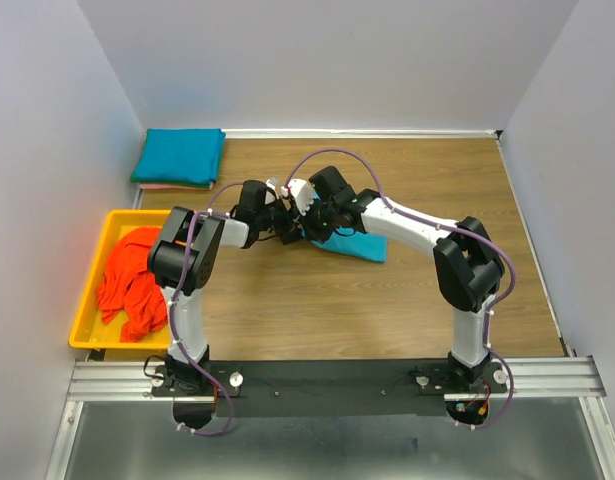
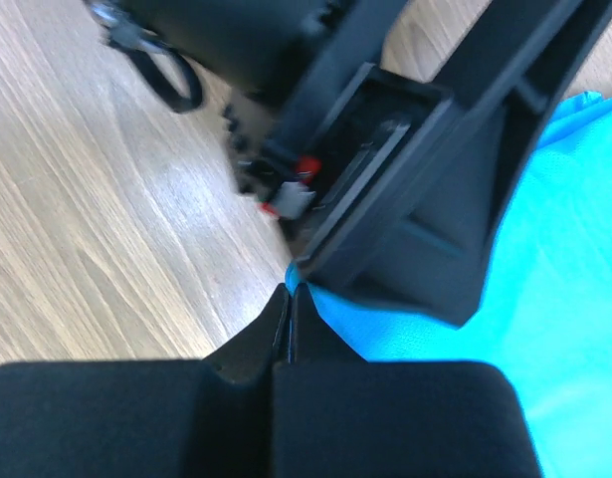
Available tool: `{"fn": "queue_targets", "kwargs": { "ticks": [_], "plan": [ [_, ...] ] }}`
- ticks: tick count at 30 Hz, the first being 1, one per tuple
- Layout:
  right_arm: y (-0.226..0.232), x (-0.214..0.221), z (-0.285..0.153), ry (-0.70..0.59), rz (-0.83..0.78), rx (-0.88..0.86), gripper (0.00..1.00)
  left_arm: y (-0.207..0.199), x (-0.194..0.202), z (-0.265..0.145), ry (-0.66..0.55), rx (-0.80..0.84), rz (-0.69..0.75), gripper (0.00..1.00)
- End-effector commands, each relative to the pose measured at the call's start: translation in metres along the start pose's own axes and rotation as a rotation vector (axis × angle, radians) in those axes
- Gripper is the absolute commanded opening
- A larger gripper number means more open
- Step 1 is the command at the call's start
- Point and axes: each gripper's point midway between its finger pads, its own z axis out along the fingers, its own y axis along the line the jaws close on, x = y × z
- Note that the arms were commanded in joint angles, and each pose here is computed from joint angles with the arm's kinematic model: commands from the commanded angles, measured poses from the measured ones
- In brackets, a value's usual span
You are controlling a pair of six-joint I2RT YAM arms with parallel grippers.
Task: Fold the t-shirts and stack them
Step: Neatly place the folded tshirt to the corner
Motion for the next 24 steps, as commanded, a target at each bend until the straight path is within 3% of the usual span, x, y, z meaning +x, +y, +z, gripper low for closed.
{"fn": "queue_targets", "kwargs": {
  "ticks": [1, 6, 19, 22, 23, 24],
  "plan": [
    [-0.002, -0.018, -0.002, -0.048, 0.013, 0.003, 0.01, -0.001, -0.020, 0.016, -0.084, -0.005, -0.011, 0.77],
    [-0.001, -0.017, -0.002, -0.046, 0.012, -0.002, 0.01, 0.004, -0.033, 0.034, -0.099, 0.006, -0.012, 0.57],
    [-0.006, -0.028, 0.017, -0.056, 0.030, -0.011, 0.00, 0.002, -0.049, 0.050, -0.138, 0.013, -0.001, 0.47],
    [-0.006, -0.029, 0.018, -0.058, 0.033, -0.014, 0.00, -0.001, -0.051, 0.052, -0.140, 0.019, 0.015, 0.33],
    [-0.007, -0.030, 0.017, -0.061, 0.030, -0.012, 0.01, -0.005, -0.054, 0.052, -0.145, 0.023, 0.032, 0.18],
    [-0.007, -0.030, 0.017, -0.061, 0.032, -0.012, 0.01, -0.003, -0.053, 0.052, -0.142, 0.014, 0.039, 0.12]
  ]
}}
